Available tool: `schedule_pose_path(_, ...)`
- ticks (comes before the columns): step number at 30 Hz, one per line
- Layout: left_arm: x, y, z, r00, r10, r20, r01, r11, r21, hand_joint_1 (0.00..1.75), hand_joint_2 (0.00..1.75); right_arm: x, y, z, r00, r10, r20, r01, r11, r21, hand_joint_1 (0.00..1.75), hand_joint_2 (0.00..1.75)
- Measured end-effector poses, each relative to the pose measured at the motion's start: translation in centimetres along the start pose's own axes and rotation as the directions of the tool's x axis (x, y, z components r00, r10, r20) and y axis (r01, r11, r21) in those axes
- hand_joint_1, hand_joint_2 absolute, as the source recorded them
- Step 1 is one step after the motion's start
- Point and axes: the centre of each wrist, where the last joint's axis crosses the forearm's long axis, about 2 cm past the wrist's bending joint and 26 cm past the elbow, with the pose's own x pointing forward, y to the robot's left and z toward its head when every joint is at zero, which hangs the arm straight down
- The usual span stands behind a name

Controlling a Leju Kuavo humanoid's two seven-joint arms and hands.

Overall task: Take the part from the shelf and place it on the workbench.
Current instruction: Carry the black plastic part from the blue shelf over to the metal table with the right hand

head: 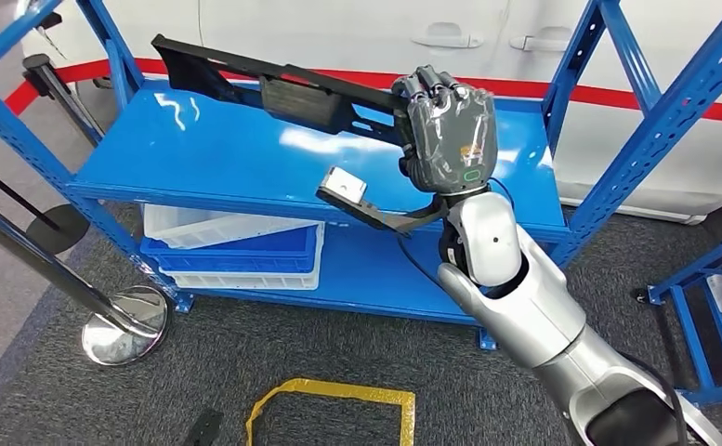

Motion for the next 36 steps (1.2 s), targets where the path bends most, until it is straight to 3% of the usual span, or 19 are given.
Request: schedule_pose_path(36, -0.13, -0.08, 0.06, 1.000, 0.016, 0.005, -0.016, 1.000, 0.006, 0.00, 1.75, 0.14, 0.34, 0.23, 1.000, -0.016, -0.010, 0.016, 0.999, 0.041, 1.75, 1.75)
